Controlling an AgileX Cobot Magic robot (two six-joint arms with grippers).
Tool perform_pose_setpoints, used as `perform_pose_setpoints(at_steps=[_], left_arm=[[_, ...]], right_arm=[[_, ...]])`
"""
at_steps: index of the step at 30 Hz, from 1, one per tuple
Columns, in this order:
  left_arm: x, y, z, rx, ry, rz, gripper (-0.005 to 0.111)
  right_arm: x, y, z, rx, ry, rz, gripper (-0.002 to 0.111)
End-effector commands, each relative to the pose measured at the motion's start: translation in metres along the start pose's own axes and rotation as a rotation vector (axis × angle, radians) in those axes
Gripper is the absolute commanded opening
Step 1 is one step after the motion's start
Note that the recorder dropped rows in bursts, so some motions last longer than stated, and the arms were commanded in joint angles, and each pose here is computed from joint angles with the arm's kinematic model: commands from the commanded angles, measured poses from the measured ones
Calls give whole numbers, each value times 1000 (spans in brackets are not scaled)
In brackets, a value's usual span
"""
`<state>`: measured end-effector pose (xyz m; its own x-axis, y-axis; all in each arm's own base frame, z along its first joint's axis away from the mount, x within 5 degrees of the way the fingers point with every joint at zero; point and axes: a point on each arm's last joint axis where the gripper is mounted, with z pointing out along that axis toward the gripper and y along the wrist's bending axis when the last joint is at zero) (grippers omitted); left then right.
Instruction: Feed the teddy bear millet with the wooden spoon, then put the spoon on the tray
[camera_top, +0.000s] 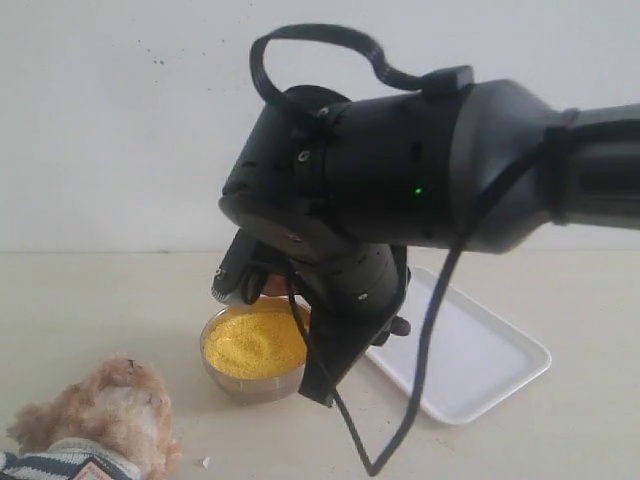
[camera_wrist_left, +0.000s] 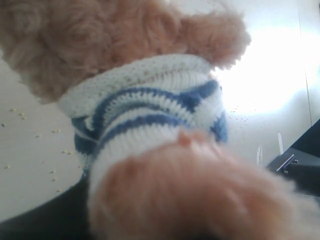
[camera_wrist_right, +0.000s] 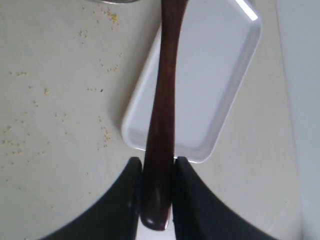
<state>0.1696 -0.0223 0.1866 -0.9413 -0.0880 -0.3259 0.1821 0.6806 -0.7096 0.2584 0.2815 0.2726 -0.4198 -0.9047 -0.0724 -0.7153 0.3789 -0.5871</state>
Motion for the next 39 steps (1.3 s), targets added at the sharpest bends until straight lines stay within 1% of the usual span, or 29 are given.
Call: perform_pose_setpoints(at_steps=[1,4,7,9,20,23,27,30,39], left_arm=[[0,-2,0,27,-2,-7,4],[0,-2,0,27,-2,-7,4],[0,-2,0,27,-2,-7,4],[0,-2,0,27,-2,-7,4],[0,-2,0,27,-2,-7,4],[0,-2,0,27,-2,-7,4],[0,-2,0,27,-2,-7,4],[0,-2,0,27,-2,-7,4],[0,-2,0,27,-2,-7,4]], right_arm=[[-16,4,18,19,25,-77,0],[-25,9,34,55,52,-111,0],[-30,11,49,143,79,-146,0],[-32,12,55,179,89,-159,0],[-35,12,64,250,102,-208,0],[-38,20,78,262,130,-247,0],[-42,27,95,319,153,-299,0],[-43,32,104,327,169,-324,0],[-45,36,113,355,177,-341,0]])
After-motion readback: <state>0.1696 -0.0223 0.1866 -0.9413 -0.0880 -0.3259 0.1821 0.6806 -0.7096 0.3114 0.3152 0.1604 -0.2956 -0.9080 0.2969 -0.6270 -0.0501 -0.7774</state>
